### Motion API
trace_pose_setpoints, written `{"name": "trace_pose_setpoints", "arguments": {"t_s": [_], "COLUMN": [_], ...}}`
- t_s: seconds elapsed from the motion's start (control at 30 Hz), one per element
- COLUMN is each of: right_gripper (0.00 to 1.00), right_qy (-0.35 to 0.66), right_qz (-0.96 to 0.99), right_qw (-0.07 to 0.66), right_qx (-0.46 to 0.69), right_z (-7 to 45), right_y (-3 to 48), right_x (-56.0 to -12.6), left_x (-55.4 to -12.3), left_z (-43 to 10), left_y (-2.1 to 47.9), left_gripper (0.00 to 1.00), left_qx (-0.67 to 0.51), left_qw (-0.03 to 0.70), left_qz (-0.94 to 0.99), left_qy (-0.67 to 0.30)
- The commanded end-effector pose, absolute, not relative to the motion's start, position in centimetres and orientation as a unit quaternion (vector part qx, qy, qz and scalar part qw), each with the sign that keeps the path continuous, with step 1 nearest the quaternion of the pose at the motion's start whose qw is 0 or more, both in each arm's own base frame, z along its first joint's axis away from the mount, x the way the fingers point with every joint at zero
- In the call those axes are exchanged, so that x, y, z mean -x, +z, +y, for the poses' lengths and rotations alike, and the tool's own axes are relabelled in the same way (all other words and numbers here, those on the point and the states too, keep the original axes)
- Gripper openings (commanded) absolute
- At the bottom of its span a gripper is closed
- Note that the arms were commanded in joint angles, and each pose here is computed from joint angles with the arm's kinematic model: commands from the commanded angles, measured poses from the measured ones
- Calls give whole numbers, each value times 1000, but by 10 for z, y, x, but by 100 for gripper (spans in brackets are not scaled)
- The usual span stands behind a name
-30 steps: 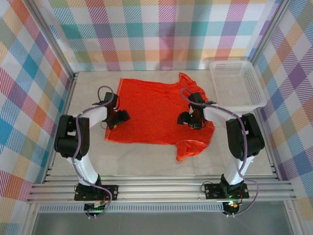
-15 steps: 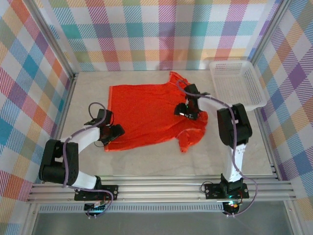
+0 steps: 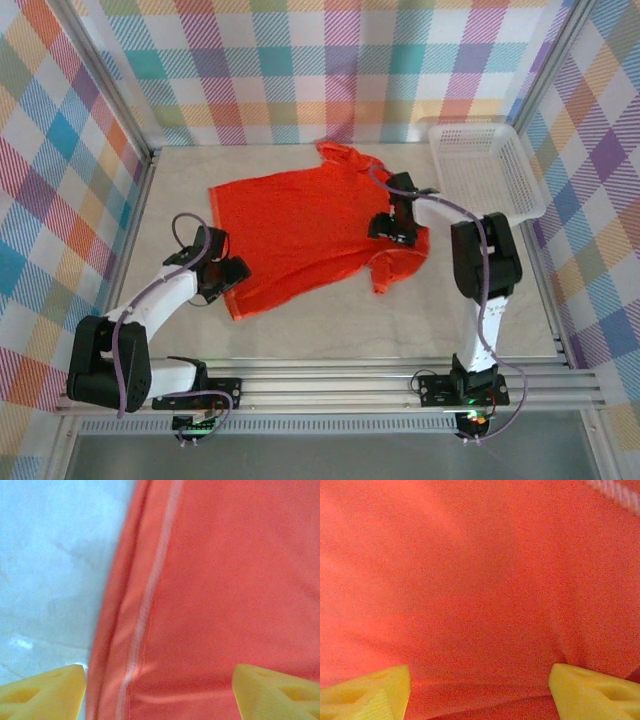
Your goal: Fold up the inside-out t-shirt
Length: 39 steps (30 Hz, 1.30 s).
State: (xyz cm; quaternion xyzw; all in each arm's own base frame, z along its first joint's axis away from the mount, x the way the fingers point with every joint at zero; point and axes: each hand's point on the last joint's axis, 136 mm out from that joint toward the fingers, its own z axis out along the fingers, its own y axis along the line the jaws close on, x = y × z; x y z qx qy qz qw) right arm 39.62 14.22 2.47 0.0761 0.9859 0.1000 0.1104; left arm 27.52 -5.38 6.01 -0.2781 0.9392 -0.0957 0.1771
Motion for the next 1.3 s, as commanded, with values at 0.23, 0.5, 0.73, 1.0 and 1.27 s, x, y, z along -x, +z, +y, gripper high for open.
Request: {"name": "trace_pose_setpoints", "arguments": {"t_s": [0.23,0.5,0.73,1.0,1.27], "right_gripper": [63,57,58,61,58], "right_qy": [110,154,176,166,125], "right_qz": [981,963,946,923,928], "right_qw": [159,204,198,207,180], "right_qx": [-28,85,186,279,300], "right_z": [169,301,428,520,537], "right_y": [105,123,99,76,34], "right_x": [-394,-359,-319,-281,-265], "left_x": [-296,-290,-289,-286,-285], "left_z": [-8,3,41,76,72], "left_y": [126,114,103,93,94], "left_gripper": [75,69,67,67,63], "left_qx": [350,418,523,599,589], "left_qw": [212,187,170,167,167], "left_qz": [906,874,816,756,759], "left_qy": [-111,-164,-179,-206,-223]}}
